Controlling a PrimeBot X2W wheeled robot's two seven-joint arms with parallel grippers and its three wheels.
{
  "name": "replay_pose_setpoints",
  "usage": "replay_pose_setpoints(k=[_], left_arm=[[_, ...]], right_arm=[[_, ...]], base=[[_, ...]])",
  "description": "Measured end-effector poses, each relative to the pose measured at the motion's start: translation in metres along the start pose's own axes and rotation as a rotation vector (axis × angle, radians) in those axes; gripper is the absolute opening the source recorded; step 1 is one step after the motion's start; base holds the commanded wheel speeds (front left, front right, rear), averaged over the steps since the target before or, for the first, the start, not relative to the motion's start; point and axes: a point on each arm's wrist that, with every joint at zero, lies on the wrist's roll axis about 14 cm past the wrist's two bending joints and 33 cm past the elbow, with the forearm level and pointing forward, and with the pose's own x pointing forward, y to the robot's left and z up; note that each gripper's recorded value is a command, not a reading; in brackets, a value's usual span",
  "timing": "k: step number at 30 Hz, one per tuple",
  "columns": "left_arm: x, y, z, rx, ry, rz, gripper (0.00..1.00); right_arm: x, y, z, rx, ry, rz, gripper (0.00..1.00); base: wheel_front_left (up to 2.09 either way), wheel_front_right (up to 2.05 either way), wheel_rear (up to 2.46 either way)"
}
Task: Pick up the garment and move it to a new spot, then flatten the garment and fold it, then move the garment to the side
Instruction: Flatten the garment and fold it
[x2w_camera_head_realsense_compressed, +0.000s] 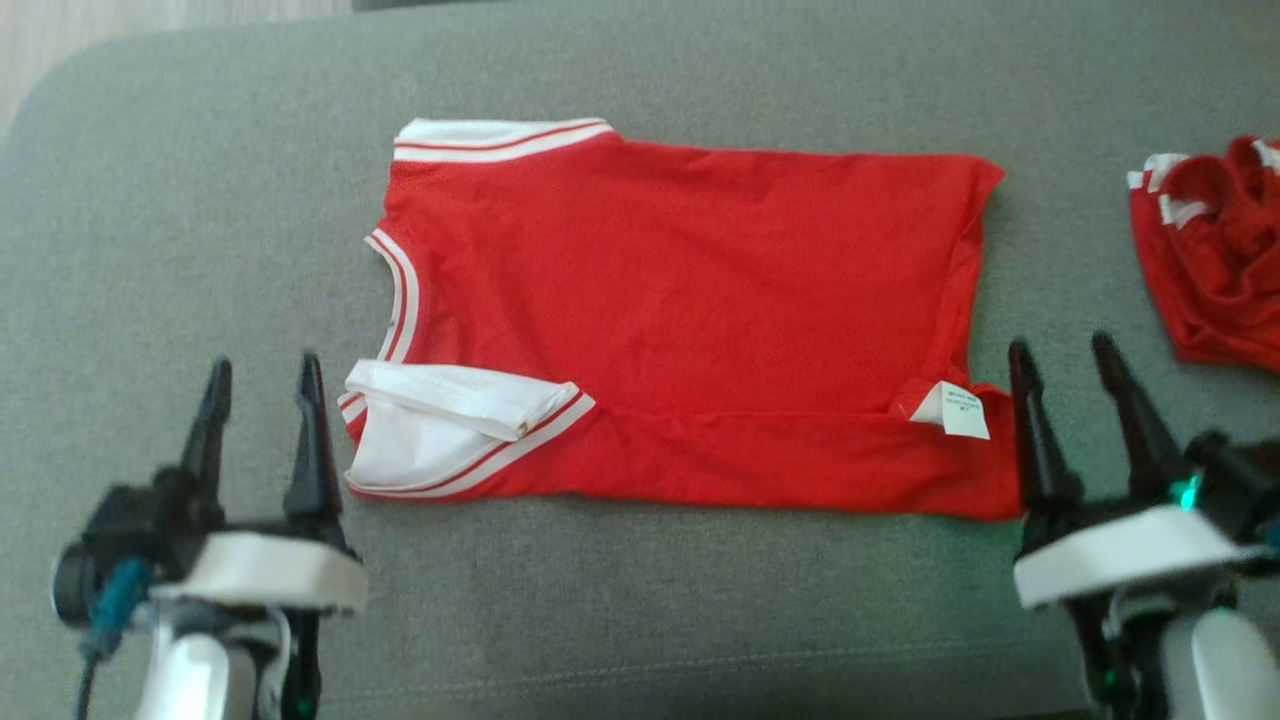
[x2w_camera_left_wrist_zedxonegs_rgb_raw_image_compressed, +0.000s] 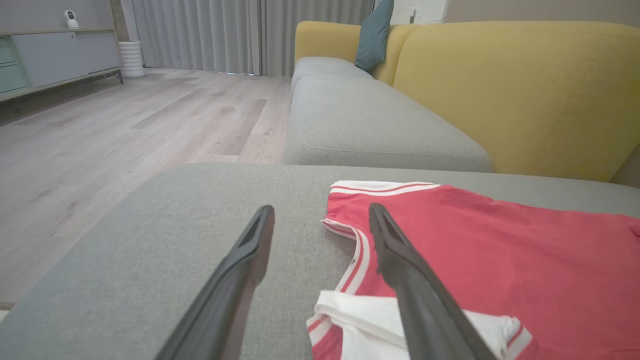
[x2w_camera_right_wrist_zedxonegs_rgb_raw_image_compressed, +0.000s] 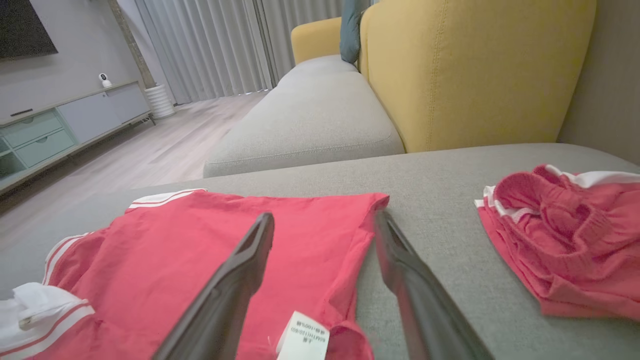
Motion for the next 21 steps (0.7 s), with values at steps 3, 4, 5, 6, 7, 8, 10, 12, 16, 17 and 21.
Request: replay_pose_setpoints(k=[3, 4, 5, 6, 7, 8, 10, 12, 16, 17, 21], left_arm=[[-0.014, -0.002, -0.006, 0.005, 0.017, -0.001, 1.0], [-0.018, -0.003, -0.009, 0.009, 0.026, -0.002, 1.0], [-0.022, -0.004, -0.011, 0.007, 0.034, -0.003, 1.0], [-0.025, -0.005, -0.013, 0.004, 0.038, -0.002, 1.0], [-0.028, -0.005, -0.015, 0.002, 0.044, 0.0, 1.0], [-0.03, -0.006, -0.016, 0.0, 0.049, 0.0, 1.0], [-0.034, -0.006, -0.017, 0.0, 0.054, 0.0, 1.0], [-0.036, -0.006, -0.018, 0.001, 0.056, -0.001, 1.0], [-0.038, -0.008, -0.021, -0.002, 0.068, -0.006, 1.0], [-0.038, -0.009, -0.022, -0.002, 0.071, -0.008, 1.0], [-0.04, -0.015, -0.034, -0.016, 0.117, -0.035, 1.0]], right_arm=[[-0.014, 0.005, -0.007, 0.001, 0.013, 0.005, 1.0], [-0.017, 0.007, -0.009, 0.004, 0.016, 0.008, 1.0], [-0.02, 0.009, -0.01, 0.006, 0.015, 0.012, 1.0], [-0.022, 0.011, -0.01, 0.003, 0.014, 0.016, 1.0], [-0.023, 0.012, -0.008, 0.004, 0.009, 0.019, 1.0], [-0.024, 0.014, -0.007, 0.005, 0.001, 0.021, 1.0], [-0.026, 0.017, -0.005, 0.008, -0.006, 0.028, 1.0], [-0.027, 0.019, -0.004, 0.01, -0.008, 0.033, 1.0], [-0.028, 0.02, -0.004, 0.018, -0.007, 0.035, 1.0], [-0.028, 0.02, -0.005, 0.021, -0.001, 0.035, 1.0], [-0.028, 0.02, -0.013, 0.024, 0.03, 0.033, 1.0]], base=[[0.0, 0.0, 0.0], [0.0, 0.0, 0.0], [0.0, 0.0, 0.0], [0.0, 0.0, 0.0], [0.0, 0.0, 0.0], [0.0, 0.0, 0.0], [0.0, 0.0, 0.0], [0.0, 0.0, 0.0], [0.0, 0.0, 0.0], [0.0, 0.0, 0.0], [0.0, 0.0, 0.0]])
